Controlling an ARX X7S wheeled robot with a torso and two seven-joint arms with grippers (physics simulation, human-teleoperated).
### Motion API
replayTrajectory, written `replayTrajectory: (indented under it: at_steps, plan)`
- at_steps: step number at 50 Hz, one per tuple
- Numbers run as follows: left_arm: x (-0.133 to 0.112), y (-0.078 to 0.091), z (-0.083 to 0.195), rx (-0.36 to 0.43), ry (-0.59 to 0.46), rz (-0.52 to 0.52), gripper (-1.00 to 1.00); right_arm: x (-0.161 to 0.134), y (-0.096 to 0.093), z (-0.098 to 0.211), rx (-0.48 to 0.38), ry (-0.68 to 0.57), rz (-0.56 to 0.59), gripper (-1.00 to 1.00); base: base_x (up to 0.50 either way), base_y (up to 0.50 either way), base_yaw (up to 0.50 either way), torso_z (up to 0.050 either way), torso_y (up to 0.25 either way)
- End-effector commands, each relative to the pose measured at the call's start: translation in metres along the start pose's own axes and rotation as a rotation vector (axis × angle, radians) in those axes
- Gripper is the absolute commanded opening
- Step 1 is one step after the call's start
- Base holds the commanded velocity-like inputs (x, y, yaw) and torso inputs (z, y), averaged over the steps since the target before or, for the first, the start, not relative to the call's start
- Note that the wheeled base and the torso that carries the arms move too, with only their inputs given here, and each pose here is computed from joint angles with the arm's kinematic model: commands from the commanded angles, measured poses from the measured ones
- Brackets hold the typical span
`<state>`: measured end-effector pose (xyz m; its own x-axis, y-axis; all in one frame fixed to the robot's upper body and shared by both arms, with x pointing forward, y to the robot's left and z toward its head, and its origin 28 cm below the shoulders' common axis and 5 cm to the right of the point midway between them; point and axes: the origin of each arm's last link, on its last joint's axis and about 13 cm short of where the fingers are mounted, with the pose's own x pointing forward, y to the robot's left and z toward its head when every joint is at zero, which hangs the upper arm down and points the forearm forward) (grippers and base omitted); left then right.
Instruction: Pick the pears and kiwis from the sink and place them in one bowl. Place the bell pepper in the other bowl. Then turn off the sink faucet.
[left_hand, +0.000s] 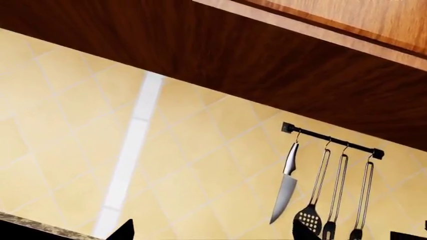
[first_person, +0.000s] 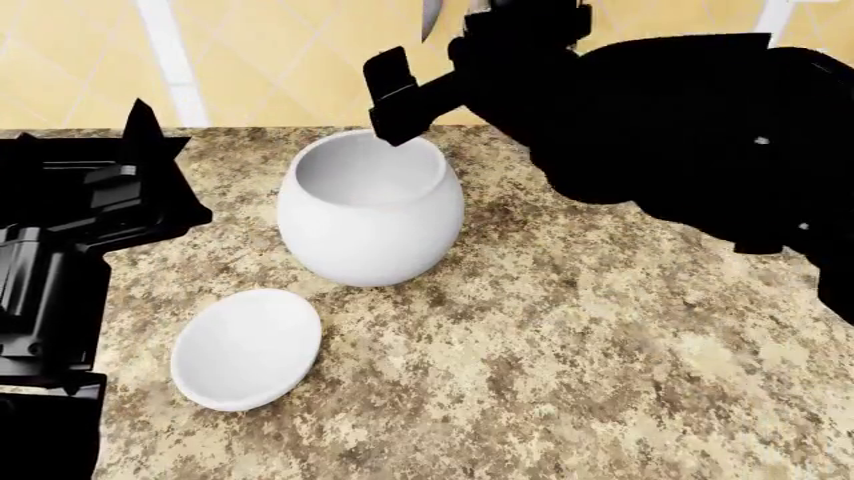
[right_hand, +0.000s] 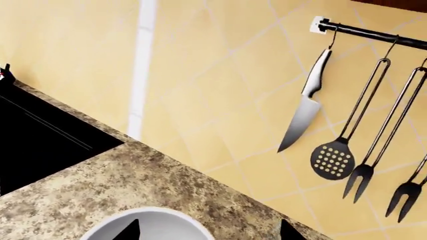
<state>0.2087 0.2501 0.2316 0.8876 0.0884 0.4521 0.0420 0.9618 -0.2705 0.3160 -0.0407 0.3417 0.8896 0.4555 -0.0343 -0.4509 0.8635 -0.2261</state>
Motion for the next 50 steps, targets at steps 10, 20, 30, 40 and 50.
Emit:
replayTrajectory:
  at_steps: [10, 20, 30, 40, 50]
  plan:
    - [-0.001, -0.003, -0.002, 0.024, -0.056, -0.016, 1.0, -0.104, 0.03, -0.059, -0.045, -0.346, -0.195, 1.0, 0.0, 0.0, 0.0, 0.0, 0.0]
    - [-0.003, -0.008, -0.004, 0.043, -0.058, -0.046, 1.0, -0.116, 0.036, -0.101, -0.008, -0.414, -0.229, 1.0, -0.35, 0.01, 0.0, 0.0, 0.0]
    - [-0.007, -0.014, -0.008, 0.071, -0.059, -0.075, 1.0, -0.118, 0.035, -0.121, 0.007, -0.432, -0.283, 1.0, -0.45, 0.17, 0.0, 0.0, 0.0]
    - [-0.008, -0.013, -0.006, 0.07, -0.06, -0.073, 1.0, -0.119, 0.04, -0.123, -0.021, -0.441, -0.28, 1.0, 0.01, 0.5, 0.0, 0.0, 0.0]
    - [-0.01, -0.014, -0.005, 0.068, -0.06, -0.081, 1.0, -0.12, 0.04, -0.121, -0.008, -0.452, -0.275, 1.0, 0.01, 0.5, 0.0, 0.0, 0.0]
